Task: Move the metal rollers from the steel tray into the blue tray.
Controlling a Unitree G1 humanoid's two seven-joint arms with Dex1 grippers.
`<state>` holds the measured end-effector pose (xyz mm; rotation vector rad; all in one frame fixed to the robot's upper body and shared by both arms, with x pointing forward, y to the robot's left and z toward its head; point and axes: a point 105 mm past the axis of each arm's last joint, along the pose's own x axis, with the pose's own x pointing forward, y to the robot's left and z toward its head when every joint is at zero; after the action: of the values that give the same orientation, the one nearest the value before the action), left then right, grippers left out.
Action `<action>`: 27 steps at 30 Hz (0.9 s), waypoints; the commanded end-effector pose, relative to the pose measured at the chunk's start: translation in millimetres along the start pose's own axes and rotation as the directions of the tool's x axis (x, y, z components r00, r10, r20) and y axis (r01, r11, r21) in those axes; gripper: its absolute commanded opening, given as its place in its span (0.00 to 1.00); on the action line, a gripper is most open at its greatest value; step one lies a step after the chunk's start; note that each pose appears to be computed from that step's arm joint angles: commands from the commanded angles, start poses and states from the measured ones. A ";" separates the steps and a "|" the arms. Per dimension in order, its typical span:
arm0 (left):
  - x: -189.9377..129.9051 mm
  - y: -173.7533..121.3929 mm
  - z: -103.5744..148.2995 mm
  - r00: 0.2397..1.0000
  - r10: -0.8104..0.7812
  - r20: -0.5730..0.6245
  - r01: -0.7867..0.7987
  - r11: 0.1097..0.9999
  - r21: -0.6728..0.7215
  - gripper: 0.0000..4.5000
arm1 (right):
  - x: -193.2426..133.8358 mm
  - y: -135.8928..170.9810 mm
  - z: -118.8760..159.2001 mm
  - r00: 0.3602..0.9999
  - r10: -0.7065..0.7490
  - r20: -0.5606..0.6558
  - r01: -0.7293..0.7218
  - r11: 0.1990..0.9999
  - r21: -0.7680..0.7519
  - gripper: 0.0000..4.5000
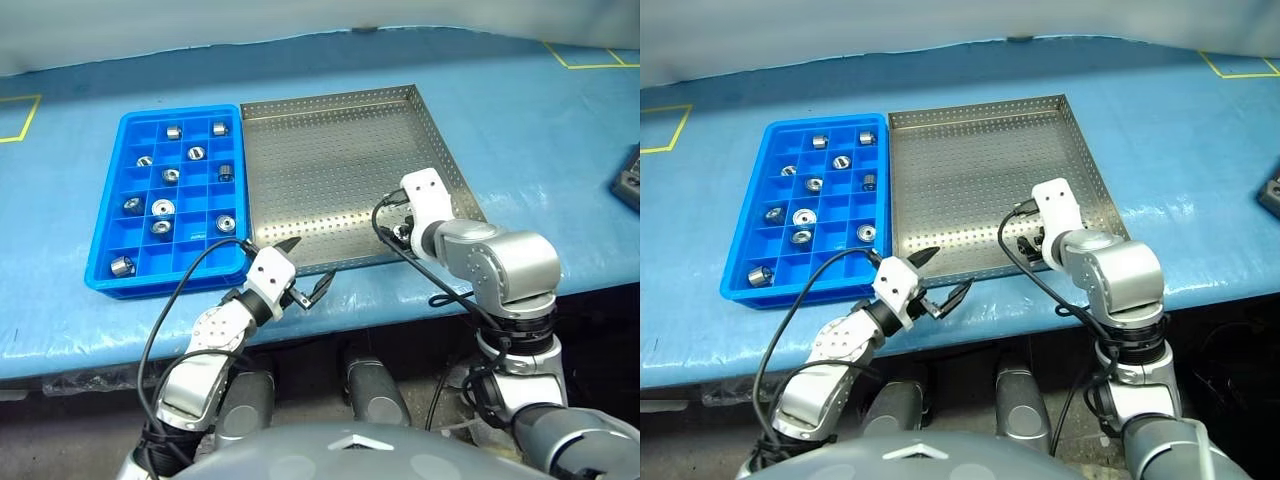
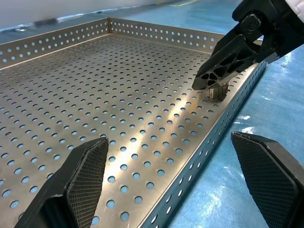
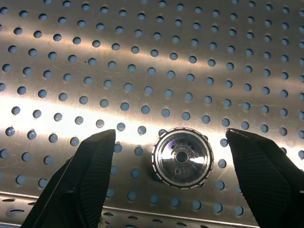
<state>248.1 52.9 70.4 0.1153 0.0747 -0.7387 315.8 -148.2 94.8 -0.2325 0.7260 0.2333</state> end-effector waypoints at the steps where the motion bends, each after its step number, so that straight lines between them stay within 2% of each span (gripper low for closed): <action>1: -1.3 0.5 10.9 0.999 0.014 0.042 -0.014 1.000 0.004 1.00 | 1.2 -5.2 -8.7 1.000 -0.012 -0.026 0.012 1.000 -0.008 0.87; 3: -1.7 1.4 11.1 0.999 0.021 0.043 -0.022 1.000 0.003 1.00 | 4.3 -6.1 -14.5 0.999 -0.012 -0.042 0.012 1.000 0.000 0.87; 10: -2.2 8.8 12.9 0.997 0.066 0.050 -0.067 0.998 0.013 1.00 | 12.4 -7.4 -19.5 0.998 -0.026 -0.052 0.028 0.999 0.032 0.41; 11: -2.8 9.8 13.5 0.996 0.070 0.051 -0.071 0.997 0.014 1.00 | 12.7 -6.6 -18.8 0.998 -0.025 -0.051 0.027 0.999 0.031 0.38; 14: -5.4 13.4 16.4 0.994 0.090 0.062 -0.091 0.996 0.009 1.00 | 11.0 0.7 -9.4 1.000 -0.005 -0.016 0.006 1.000 0.019 0.38; 18: -13.0 26.9 25.6 0.979 0.178 0.102 -0.178 0.984 -0.008 1.00 | 2.5 33.3 35.5 0.979 0.094 0.181 -0.097 0.995 0.013 0.38; 23: -33.8 58.3 34.3 0.904 0.404 0.141 -0.403 0.915 -0.036 1.00 | -8.7 85.7 85.4 0.887 0.238 0.396 -0.228 0.971 -0.072 0.38; 27: -62.2 79.5 35.6 0.816 0.560 0.143 -0.560 0.827 -0.042 1.00 | -11.6 125.9 112.1 0.806 0.340 0.484 -0.319 0.939 -0.127 0.38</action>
<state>261.8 138.0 95.9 0.0672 -0.0120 -0.2085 340.2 -13.4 151.7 -0.0827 0.3179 0.5768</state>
